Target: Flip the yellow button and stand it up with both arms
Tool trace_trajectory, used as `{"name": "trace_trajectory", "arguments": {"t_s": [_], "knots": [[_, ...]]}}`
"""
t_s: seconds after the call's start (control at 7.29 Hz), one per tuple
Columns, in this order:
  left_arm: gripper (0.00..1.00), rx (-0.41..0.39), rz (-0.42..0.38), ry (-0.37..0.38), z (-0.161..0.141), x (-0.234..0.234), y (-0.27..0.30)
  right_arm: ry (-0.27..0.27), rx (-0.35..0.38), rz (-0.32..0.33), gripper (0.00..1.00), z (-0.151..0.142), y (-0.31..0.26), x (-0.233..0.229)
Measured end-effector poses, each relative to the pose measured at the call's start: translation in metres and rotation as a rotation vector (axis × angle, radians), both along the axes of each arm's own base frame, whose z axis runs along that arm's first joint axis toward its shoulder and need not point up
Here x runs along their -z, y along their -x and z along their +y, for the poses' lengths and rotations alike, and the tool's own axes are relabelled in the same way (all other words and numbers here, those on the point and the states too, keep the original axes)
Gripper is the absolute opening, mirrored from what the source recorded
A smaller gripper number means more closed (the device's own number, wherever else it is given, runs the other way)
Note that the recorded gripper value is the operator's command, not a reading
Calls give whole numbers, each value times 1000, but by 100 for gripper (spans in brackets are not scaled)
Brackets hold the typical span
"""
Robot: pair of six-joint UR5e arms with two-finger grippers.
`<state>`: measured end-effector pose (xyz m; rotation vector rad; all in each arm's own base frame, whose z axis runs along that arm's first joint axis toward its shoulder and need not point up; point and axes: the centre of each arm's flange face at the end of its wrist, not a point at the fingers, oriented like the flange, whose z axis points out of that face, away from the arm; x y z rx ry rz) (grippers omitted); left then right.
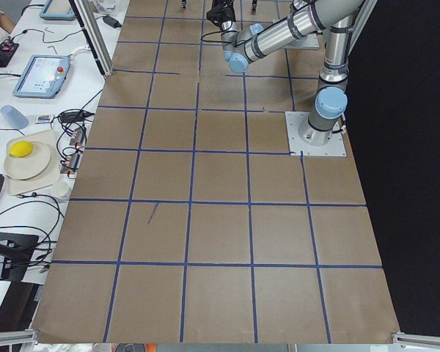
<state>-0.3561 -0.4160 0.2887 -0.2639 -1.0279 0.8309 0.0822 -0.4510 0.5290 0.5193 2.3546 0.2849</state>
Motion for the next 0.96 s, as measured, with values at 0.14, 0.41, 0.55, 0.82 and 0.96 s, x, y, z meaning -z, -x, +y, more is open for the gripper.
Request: {"name": "trace_trajectory", "arguments": {"t_s": [0.14,0.41,0.55,0.82,0.96], "knots": [[99,1,1,-2,0,0,0,0,0,0,22,0,0,0],[100,17,3,-3,-4,-7,1,0,0,1,21,0,0,-1],[100,40,3,-1,-9,-15,4,0,0,2,21,0,0,-1],[100,146,-78,1,-16,-31,3,1,-1,6,19,1,0,-1],[100,189,-152,7,-22,-35,-6,2,0,14,19,1,2,-2]]}}
